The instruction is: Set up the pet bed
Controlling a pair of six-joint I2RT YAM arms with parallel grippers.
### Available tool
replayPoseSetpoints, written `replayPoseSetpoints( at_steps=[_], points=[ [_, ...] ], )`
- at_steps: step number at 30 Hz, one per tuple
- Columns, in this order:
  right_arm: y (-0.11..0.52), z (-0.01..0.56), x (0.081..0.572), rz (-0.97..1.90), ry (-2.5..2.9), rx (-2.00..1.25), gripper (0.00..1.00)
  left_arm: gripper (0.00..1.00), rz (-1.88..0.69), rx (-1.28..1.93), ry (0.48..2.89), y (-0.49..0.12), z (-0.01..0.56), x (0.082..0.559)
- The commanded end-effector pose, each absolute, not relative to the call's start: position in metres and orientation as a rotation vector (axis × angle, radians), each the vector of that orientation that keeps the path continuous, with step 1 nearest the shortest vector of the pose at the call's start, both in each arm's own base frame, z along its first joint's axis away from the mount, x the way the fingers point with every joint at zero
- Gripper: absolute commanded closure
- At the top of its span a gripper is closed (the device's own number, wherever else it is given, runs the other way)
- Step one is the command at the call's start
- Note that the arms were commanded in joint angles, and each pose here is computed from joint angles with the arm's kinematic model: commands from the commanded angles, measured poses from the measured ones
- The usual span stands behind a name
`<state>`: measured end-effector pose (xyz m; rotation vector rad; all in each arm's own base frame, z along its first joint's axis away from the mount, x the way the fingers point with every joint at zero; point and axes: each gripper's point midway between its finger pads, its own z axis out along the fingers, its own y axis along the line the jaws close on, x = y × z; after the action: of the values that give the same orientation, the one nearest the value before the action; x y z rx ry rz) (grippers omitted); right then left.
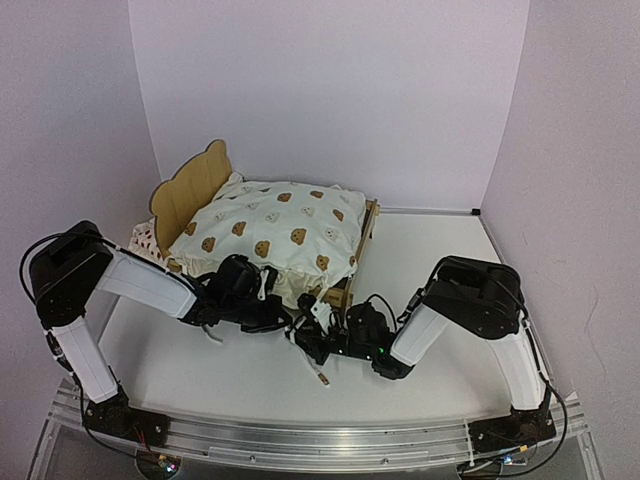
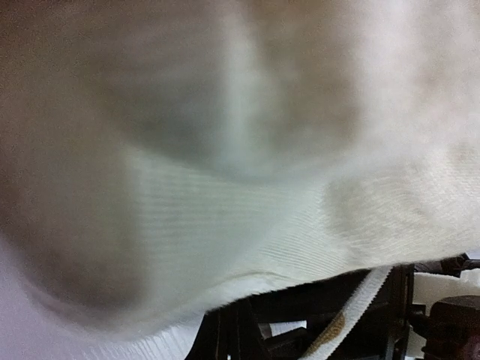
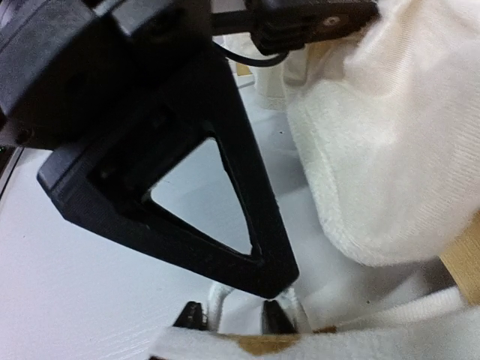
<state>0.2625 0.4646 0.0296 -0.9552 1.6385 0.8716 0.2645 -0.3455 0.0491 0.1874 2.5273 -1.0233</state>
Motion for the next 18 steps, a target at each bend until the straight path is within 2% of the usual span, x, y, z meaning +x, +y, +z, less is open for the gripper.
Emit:
replayPoseSetpoints(
  at_steps=[1,10,15,18],
  points=[
    [0.457,0.070,0.261,0.837,1.593,-0.857,0.62,1.00,-1.108,0.232,2.443,-0.354,0.085,0.262],
    [0.429,0.080,0.238,0.649,1.648,-0.875,0.44,1.00,-1.131,0.237,2.431,-0.355,0.098,0.255],
    [0.410,0.067,0.237,0.530,1.766,-0.879,0.42,1.00,-1.119,0.249,2.427,-0.357,0.103,0.247],
    [0.406,0.056,0.228,0.553,1.834,-0.877,0.42,1.00,-1.110,0.248,2.427,-0.357,0.103,0.245]
  ],
)
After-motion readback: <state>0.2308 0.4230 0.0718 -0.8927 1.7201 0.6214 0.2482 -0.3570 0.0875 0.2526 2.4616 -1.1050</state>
